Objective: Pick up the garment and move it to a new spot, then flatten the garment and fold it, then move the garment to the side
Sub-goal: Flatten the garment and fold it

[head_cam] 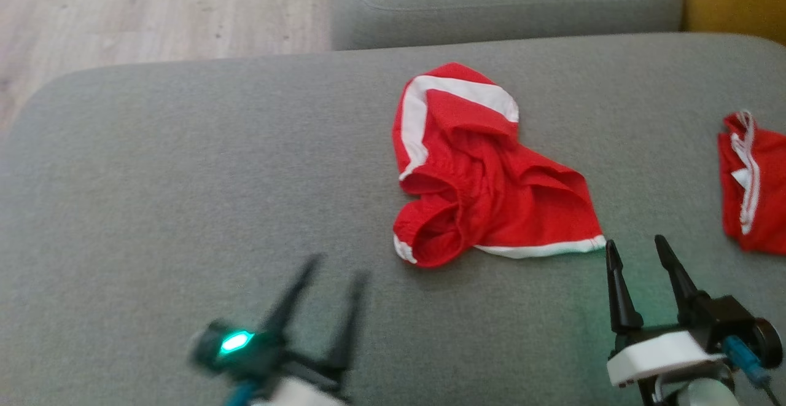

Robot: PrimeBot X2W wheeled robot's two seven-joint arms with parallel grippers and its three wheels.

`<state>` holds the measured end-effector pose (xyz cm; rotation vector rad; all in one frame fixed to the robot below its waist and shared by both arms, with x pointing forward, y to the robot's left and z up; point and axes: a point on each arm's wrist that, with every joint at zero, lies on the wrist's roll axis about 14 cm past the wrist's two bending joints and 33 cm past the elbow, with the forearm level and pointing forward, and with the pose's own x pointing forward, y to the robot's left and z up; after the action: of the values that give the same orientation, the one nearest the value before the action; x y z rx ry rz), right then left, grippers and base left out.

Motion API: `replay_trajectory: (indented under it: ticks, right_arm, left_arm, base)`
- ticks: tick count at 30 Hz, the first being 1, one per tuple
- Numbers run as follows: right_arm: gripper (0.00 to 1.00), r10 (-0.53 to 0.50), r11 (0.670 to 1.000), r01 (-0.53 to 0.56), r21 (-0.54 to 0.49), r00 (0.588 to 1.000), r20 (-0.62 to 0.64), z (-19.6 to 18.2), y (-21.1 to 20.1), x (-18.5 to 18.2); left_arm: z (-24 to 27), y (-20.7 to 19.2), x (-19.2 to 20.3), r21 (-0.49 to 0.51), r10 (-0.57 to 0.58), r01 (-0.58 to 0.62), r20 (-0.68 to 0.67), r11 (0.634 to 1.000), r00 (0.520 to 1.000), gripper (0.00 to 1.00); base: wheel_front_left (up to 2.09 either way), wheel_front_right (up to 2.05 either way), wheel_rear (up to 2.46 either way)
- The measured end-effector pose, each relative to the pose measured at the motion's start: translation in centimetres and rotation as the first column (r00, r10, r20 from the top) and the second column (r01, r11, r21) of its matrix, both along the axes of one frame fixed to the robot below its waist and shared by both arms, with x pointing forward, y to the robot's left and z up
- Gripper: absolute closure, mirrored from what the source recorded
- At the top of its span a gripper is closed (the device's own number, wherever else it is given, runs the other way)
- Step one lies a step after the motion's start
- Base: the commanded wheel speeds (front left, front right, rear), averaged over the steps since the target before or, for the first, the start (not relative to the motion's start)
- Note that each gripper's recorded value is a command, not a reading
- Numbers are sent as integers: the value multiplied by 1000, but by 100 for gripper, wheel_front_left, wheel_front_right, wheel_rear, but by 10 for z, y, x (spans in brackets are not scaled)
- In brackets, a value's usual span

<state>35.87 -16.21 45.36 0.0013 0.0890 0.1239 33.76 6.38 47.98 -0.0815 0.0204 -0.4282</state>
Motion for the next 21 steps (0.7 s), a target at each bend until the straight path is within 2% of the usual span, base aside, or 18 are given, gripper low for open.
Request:
replay_trajectory:
  ticks: [4, 8, 9, 14, 21]
  right_arm:
    - [0, -15, 1000, 15, 1, 1000, 10, 3, -5, 2]
    - [0, -31, 999, 31, 10, 999, 23, 7, -9, 4]
    - [0, -31, 999, 31, 10, 999, 23, 7, -9, 4]
    - [0, -64, 998, 64, 18, 998, 24, 8, -18, 2]
    - [0, -104, 995, 104, 14, 995, 6, 3, -31, -3]
  left_arm:
    - [16, -68, -3, 11, -242, 242, 54, 970, 969, 0]
    - [-4, -102, -9, 71, -395, 394, 3, 917, 919, 0]
    - [-4, -102, -9, 71, -395, 394, 3, 917, 919, 0]
    - [-39, -111, -2, 163, -468, 477, -93, 864, 879, 0]
    - [-68, -103, 23, 258, -462, 494, -178, 830, 869, 0]
  base:
    - [0, 0, 0]
    - [0, 0, 0]
    - [0, 0, 0]
    - [0, 0, 0]
    - [0, 0, 0]
